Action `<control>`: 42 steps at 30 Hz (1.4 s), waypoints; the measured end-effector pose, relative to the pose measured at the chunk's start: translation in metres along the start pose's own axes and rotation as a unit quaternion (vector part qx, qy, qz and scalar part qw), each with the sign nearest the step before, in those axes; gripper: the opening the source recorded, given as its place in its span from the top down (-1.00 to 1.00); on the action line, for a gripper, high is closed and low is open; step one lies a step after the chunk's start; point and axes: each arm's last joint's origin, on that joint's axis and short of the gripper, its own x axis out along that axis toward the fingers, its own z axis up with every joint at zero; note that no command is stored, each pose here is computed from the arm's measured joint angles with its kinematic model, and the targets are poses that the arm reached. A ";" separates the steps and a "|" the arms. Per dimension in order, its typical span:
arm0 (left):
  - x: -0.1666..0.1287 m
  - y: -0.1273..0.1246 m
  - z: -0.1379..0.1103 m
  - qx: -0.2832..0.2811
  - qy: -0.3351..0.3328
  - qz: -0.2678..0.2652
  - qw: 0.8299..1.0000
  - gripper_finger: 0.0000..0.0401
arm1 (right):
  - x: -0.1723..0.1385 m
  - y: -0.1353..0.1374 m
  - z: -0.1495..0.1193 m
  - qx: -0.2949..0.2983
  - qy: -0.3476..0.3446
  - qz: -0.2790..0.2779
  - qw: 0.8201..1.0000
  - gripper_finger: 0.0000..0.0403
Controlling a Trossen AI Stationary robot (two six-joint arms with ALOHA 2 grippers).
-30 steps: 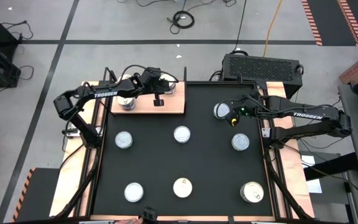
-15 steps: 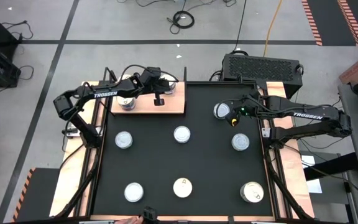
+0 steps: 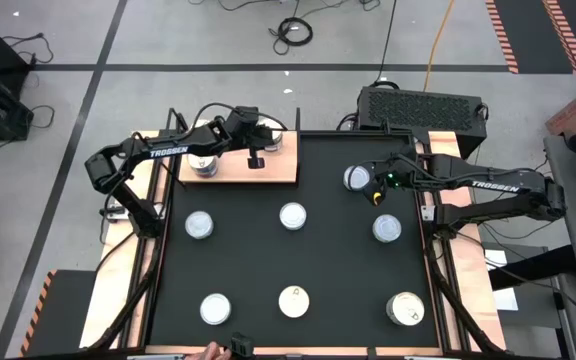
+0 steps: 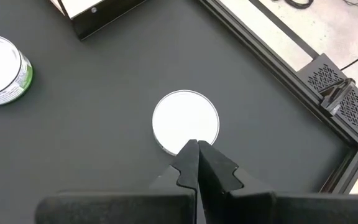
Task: Stack canned seafood by type on shelf
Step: Put the blue tuna can on the shelf
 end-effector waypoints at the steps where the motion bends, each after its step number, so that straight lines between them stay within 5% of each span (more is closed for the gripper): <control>1: -0.003 0.002 0.004 -0.002 -0.007 0.004 1.000 0.87 | 0.000 0.000 0.000 -0.002 0.000 0.000 1.000 1.00; 15: -0.056 0.005 0.031 -0.058 -0.078 0.016 0.995 0.87 | 0.000 0.000 0.000 -0.024 -0.002 0.001 1.000 1.00; 22: -0.078 -0.023 0.051 -0.104 -0.149 -0.126 0.975 0.87 | -0.001 0.005 0.009 -0.041 -0.042 0.034 0.998 1.00; 29: -0.101 -0.087 0.081 -0.121 -0.145 -0.228 0.955 0.88 | -0.004 0.017 0.009 -0.070 -0.036 0.130 0.988 1.00; 35: -0.142 -0.157 0.105 -0.154 -0.127 -0.226 0.953 0.88 | -0.017 0.042 0.000 -0.105 -0.049 0.187 0.975 1.00; 42: -0.188 -0.239 0.122 -0.243 -0.168 -0.215 0.931 0.88 | -0.039 0.085 -0.031 -0.158 -0.024 0.270 0.950 1.00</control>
